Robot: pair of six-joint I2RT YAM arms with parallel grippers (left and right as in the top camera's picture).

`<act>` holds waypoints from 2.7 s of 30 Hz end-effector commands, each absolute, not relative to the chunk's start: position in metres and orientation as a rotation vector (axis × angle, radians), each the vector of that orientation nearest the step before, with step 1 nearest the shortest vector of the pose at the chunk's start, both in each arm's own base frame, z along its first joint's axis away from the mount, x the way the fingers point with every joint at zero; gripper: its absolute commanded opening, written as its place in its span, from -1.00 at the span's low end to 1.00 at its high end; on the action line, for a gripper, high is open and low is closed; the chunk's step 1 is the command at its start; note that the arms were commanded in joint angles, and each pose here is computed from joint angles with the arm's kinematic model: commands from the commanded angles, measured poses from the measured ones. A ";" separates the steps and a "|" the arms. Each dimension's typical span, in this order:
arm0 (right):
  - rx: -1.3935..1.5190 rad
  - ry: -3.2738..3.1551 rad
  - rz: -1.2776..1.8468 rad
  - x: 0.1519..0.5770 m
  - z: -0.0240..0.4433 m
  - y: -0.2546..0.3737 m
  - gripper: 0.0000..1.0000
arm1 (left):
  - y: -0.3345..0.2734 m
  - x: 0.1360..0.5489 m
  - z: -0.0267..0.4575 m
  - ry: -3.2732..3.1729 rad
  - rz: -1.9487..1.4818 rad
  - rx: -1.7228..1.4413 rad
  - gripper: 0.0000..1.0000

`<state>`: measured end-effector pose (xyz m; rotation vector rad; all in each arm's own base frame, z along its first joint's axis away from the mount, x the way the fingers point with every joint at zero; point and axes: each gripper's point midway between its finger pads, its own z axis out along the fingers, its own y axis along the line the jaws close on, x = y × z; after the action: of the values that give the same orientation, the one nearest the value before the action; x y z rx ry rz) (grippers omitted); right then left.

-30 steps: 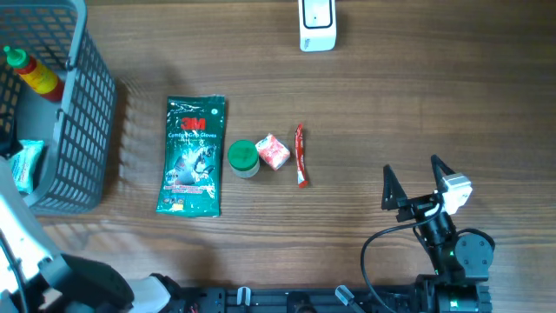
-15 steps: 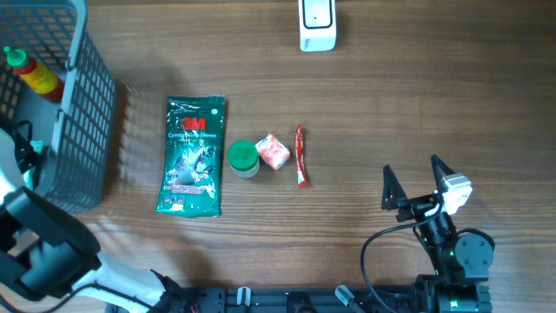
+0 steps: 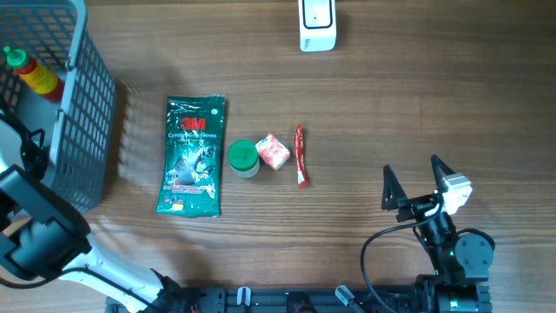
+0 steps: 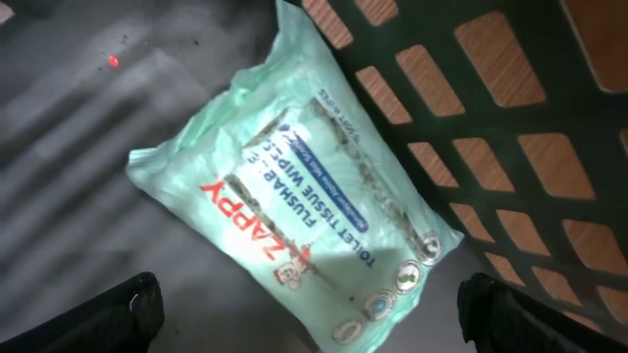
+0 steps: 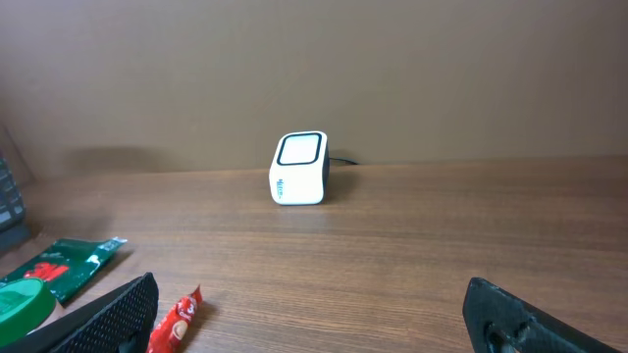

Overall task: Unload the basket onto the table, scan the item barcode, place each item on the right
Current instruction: 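Move the left gripper back into the basket toward the wipes pack, then grasp the mint-green flushable wipes pack with the left gripper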

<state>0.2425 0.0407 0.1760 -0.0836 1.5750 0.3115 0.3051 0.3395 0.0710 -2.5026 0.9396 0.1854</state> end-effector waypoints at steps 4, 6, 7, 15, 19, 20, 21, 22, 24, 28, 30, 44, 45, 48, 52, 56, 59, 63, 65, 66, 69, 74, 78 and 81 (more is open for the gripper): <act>-0.070 1.570 0.314 0.243 0.177 0.040 0.99 | 0.334 0.288 0.036 0.949 0.298 -2.588 0.29; -0.070 1.569 0.314 0.243 0.177 0.040 0.99 | 0.332 0.285 0.028 0.962 0.318 -2.604 0.22; -0.070 1.570 0.314 0.243 0.177 0.040 0.99 | 0.332 0.285 0.024 0.965 0.324 -2.610 0.29; -0.070 1.570 0.314 0.243 0.177 0.040 1.00 | 0.329 0.279 0.012 0.986 0.367 -2.634 -0.92; -0.070 1.570 0.314 0.243 0.177 0.040 1.00 | 0.330 0.272 0.015 0.990 0.427 -2.625 -0.92; -0.070 1.569 0.314 0.243 0.177 0.040 1.00 | 0.330 0.271 0.016 0.990 0.425 -2.625 -0.92; -0.070 1.570 0.314 0.243 0.177 0.040 0.99 | 0.329 0.271 0.019 0.989 0.424 -2.624 -0.92; -0.070 1.570 0.314 0.243 0.177 0.040 0.99 | 0.329 0.271 0.023 0.987 0.419 -2.621 -0.92; -0.070 1.570 0.314 0.243 0.177 0.040 0.99 | 0.331 0.273 0.039 1.017 0.402 -2.584 -0.92; -0.070 1.570 0.314 0.243 0.177 0.040 0.99 | 0.332 0.280 0.083 1.061 0.322 -2.489 -0.92; -0.070 1.570 0.314 0.243 0.177 0.040 0.99 | 0.330 0.284 0.097 1.099 0.282 -2.454 -0.92; -0.069 1.570 0.314 0.243 0.177 0.040 0.99 | 0.313 0.292 0.112 1.147 0.200 -2.443 0.63; -0.070 1.570 0.314 0.243 0.177 0.040 1.00 | 0.310 0.293 0.110 1.159 0.180 -2.455 0.85; -0.070 1.570 0.314 0.243 0.177 0.040 0.99 | 0.305 0.296 0.102 1.179 0.153 -2.482 0.99; -0.070 1.570 0.314 0.243 0.177 0.040 0.99 | 0.305 0.296 0.077 1.175 0.180 -2.535 1.00; -0.070 1.570 0.314 0.243 0.177 0.040 0.99 | 0.301 0.298 0.053 1.207 0.177 -2.583 1.00; -0.069 1.570 0.314 0.243 0.177 0.040 0.99 | 0.293 0.302 0.034 1.208 0.136 -2.649 1.00; -0.069 1.570 0.314 0.243 0.177 0.040 1.00 | 0.289 0.301 0.016 1.234 0.142 -2.685 1.00; -0.069 1.570 0.314 0.243 0.177 0.040 1.00 | 0.288 0.299 0.010 1.242 0.153 -2.698 1.00; -0.070 1.570 0.314 0.243 0.177 0.040 0.99 | 0.286 0.298 0.009 1.247 0.160 -2.706 1.00; -0.070 1.570 0.314 0.243 0.177 0.040 1.00 | 0.282 0.292 0.008 1.260 0.179 -2.725 0.61; -0.070 1.569 0.314 0.243 0.177 0.040 0.99 | 0.283 0.293 0.011 1.256 0.174 -2.719 0.00; -0.070 1.570 0.314 0.243 0.177 0.040 0.99 | 0.288 0.299 0.031 1.237 0.136 -2.674 0.06; -0.070 1.570 0.314 0.243 0.177 0.040 0.99 | 0.298 0.314 0.072 1.259 0.058 -2.557 0.08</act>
<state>0.2425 0.0407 0.1760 -0.0833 1.5751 0.3117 0.2966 0.2906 0.0313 -2.6639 1.2456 0.1624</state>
